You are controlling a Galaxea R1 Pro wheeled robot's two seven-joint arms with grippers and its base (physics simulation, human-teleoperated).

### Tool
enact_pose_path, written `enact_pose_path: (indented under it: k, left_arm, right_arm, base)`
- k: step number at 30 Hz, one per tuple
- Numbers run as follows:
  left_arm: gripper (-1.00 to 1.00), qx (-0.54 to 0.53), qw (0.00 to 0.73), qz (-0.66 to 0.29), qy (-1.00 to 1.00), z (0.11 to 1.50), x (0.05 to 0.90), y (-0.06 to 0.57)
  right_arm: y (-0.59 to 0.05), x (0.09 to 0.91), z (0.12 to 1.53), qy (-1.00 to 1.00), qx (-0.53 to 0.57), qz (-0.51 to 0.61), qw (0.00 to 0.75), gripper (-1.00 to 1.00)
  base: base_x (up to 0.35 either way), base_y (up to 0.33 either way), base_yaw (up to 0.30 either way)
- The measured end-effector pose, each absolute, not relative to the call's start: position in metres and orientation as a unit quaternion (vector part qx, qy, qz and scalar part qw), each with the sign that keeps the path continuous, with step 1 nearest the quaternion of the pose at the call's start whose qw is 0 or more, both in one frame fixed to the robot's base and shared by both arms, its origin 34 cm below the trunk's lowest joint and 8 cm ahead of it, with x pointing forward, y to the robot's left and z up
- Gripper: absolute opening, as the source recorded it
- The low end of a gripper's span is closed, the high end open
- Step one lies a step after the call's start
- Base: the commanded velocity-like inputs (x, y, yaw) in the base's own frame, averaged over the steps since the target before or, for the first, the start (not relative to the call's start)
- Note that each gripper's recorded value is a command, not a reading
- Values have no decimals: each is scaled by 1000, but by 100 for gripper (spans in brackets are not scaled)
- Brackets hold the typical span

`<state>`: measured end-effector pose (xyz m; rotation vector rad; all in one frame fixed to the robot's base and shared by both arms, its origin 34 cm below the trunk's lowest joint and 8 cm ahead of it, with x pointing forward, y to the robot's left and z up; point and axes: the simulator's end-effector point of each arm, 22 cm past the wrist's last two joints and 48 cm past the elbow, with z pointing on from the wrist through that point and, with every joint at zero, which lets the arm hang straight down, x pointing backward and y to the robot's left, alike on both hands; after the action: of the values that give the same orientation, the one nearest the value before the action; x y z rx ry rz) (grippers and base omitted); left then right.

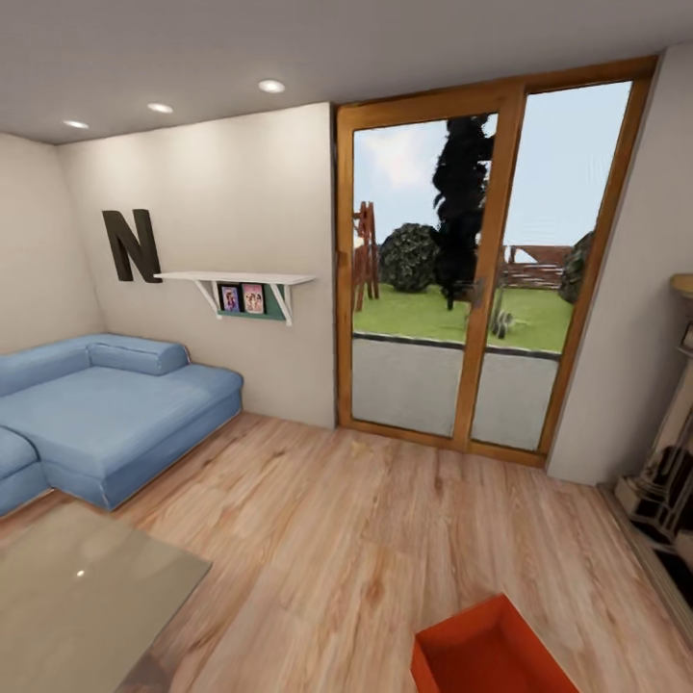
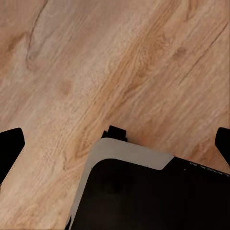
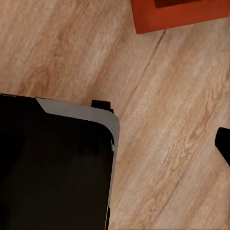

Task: Move the two storage containers from the living room to the garage. In the garage, place one container on the floor and stack the other container on top of it (either order is fine).

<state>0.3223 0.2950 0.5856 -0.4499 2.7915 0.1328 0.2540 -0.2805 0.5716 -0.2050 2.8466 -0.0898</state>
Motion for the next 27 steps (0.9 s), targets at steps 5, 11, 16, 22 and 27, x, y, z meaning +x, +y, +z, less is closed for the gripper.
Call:
enact_pose_path:
  k: [5, 11, 16, 22, 27]
  left_arm:
    - [100, -157, 155, 46, 974, 586, 322, 295]
    - [100, -156, 155, 46, 974, 586, 323, 294]
    - [100, -156, 155, 46, 974, 586, 323, 294]
    - [100, -157, 155, 46, 974, 585, 323, 294]
    - [100, -157, 155, 46, 974, 585, 323, 294]
  right_arm:
    - [-281, 254, 572, 987, -61, -31, 143, 100]
    - [-282, 254, 572, 988, -56, -32, 143, 100]
    - [-282, 254, 572, 988, -56, -31, 143, 100]
    - [-282, 254, 572, 988, -56, -31, 143, 100]
    - [-282, 254, 572, 988, -56, -31, 143, 100]
  base:
    - [321, 120, -25]
    - [277, 223, -221]
    - [200, 303, -285]
    - [143, 328, -289]
    - [121, 332, -289]
